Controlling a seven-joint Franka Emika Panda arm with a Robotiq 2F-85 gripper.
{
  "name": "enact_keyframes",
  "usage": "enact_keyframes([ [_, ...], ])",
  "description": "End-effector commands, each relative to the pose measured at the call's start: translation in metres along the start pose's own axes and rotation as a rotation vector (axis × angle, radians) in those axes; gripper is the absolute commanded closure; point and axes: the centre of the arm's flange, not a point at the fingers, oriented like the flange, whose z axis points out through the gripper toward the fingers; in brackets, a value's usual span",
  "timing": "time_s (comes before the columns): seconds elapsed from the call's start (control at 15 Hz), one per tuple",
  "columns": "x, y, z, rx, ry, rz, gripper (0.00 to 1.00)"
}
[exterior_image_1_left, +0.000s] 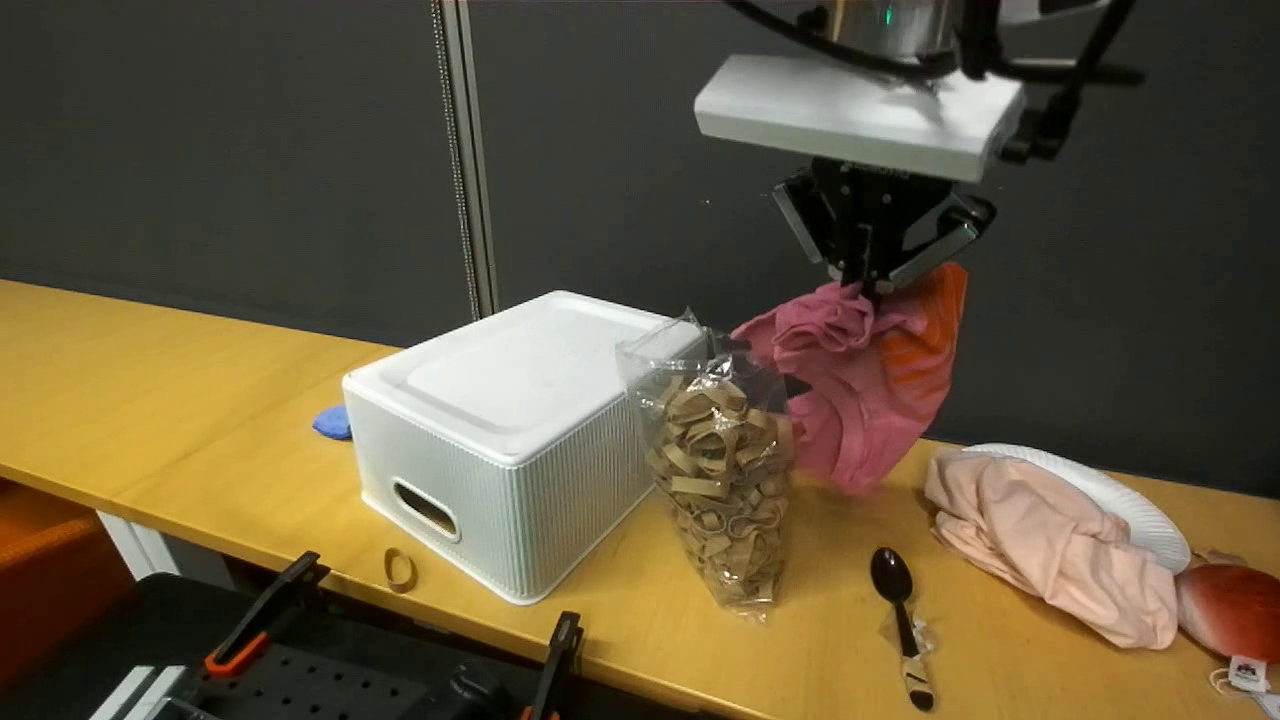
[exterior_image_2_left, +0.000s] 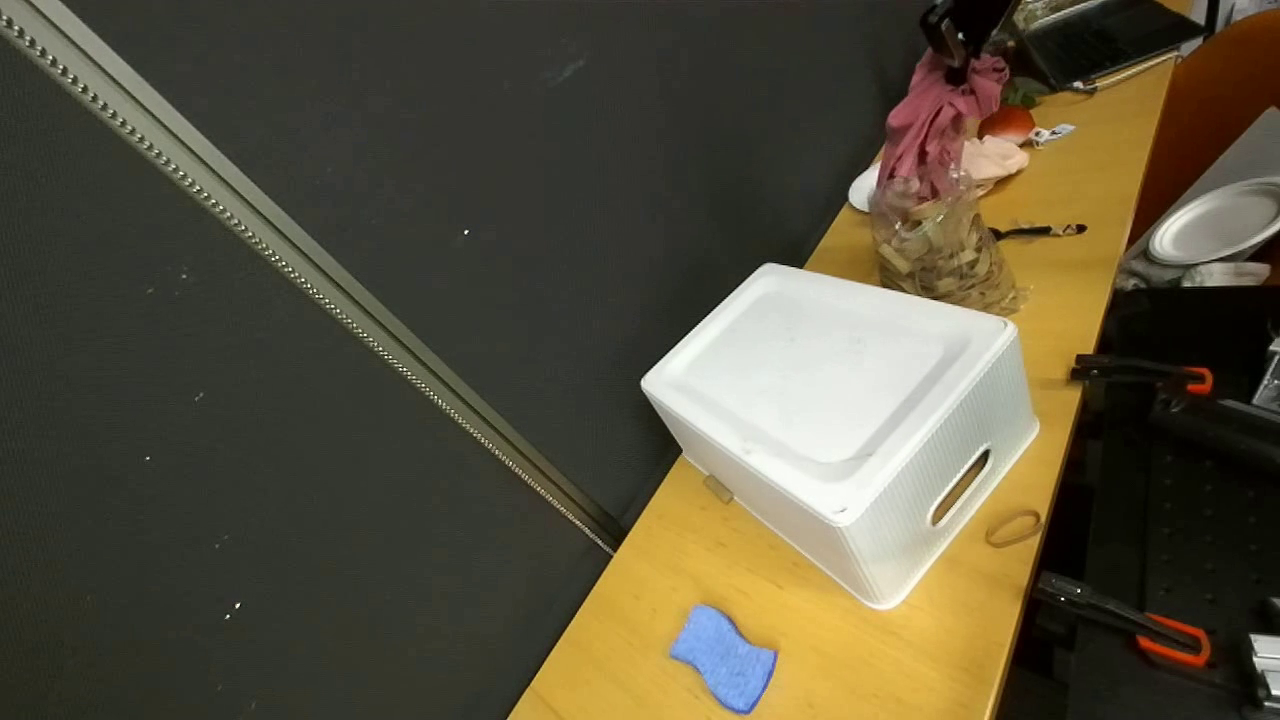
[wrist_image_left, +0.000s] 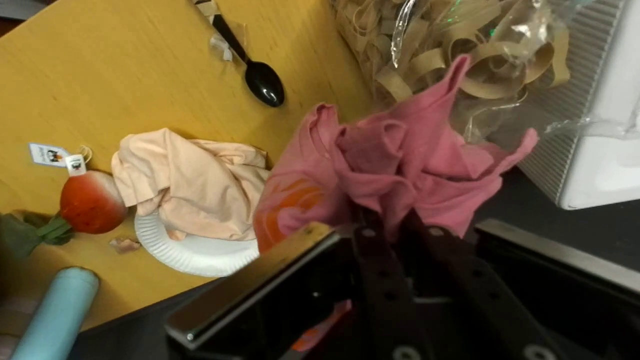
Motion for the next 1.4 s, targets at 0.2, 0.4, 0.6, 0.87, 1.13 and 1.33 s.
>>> enact_keyframes([
  [0.2, 0.030, 0.037, 0.059, 0.086, 0.006, 0.053, 0.97],
  [0.4, 0.020, 0.062, 0.069, 0.093, 0.012, 0.078, 0.97],
  [0.6, 0.004, 0.082, 0.083, 0.093, -0.003, 0.091, 0.97],
  [0.87, -0.001, 0.097, 0.116, 0.101, -0.031, 0.098, 0.97],
  [1.13, -0.004, 0.097, 0.134, 0.100, -0.061, 0.092, 0.61],
  [1.33, -0.003, 0.096, 0.140, 0.102, -0.068, 0.088, 0.41],
])
